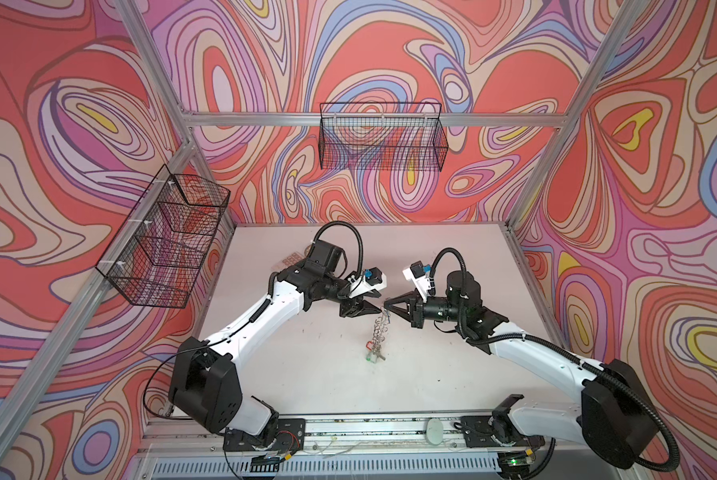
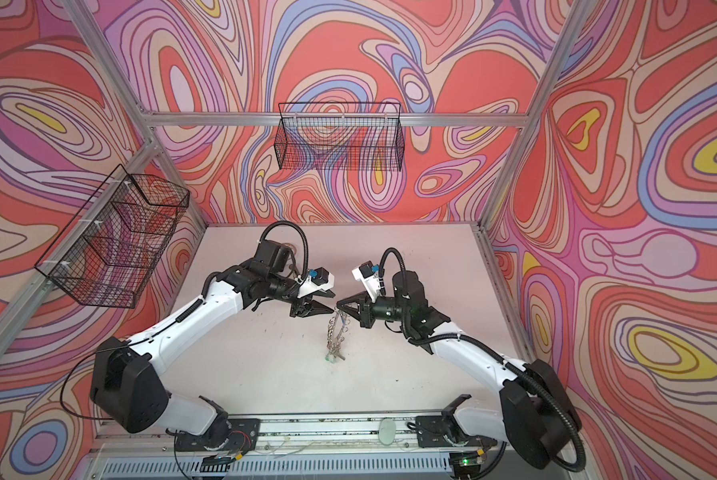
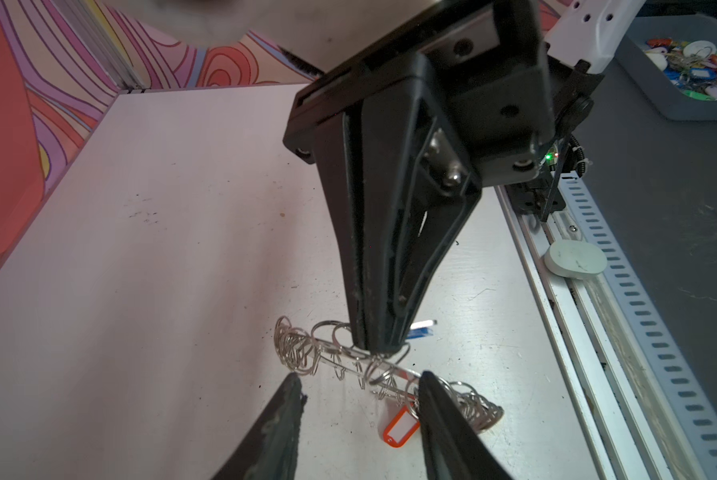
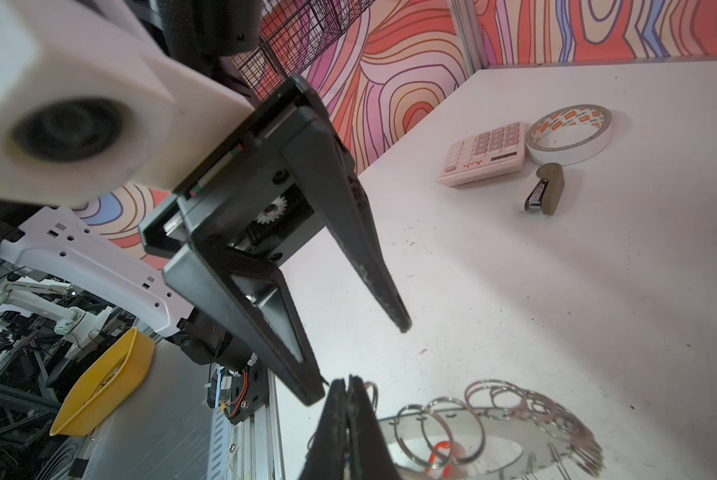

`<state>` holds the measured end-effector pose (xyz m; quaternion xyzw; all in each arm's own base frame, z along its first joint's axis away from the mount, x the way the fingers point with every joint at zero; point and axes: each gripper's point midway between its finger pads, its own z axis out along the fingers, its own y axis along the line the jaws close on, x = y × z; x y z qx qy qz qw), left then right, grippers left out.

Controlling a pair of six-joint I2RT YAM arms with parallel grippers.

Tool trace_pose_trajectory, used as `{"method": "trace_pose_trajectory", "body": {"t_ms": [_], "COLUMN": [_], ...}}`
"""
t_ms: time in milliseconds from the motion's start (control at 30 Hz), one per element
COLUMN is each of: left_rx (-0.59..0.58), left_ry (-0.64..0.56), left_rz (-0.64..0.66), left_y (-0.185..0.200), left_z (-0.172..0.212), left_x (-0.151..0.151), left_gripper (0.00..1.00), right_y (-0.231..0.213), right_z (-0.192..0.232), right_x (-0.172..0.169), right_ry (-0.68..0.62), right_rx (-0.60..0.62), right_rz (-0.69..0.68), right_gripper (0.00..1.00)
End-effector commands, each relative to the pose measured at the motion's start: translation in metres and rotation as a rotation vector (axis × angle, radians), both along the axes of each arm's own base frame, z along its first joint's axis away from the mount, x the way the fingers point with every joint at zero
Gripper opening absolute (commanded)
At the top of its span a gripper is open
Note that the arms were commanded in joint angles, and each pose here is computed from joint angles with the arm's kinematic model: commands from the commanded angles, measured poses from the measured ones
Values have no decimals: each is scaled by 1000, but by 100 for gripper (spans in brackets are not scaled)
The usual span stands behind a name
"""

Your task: Put the keys on the keyring

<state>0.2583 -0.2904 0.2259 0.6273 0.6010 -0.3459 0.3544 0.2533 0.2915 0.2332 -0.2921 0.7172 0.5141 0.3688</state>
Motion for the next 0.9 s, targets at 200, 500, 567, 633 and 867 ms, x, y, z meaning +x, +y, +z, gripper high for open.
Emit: {"method": "trace_pose_trajectory", "body": {"t_ms": [200, 500, 567, 633, 867], "left_rx": [-32, -25, -27, -28, -31], "left_ry": [59, 82, 82, 88, 112], "left_rz": [-36, -26, -23, -24, -29], "left_y": [-3, -5, -5, -5, -6], "left_z": [0, -8, -9, -10, -16], "left_x": [-6, -2, -2, -2, -5], "left_gripper": [38, 36, 35, 33, 31], "right_y": [4, 4, 4, 4, 4], "right_z": [16, 16, 15, 15, 15], "right_x": [-2, -2, -2, -1, -1], "right_ry": [-55, -52, -53, -52, -50], "right_rx": [22, 23, 22, 22, 22], "right_rz": [29, 27, 27, 25, 24], "right_gripper": [0, 0, 0, 0, 0]}}
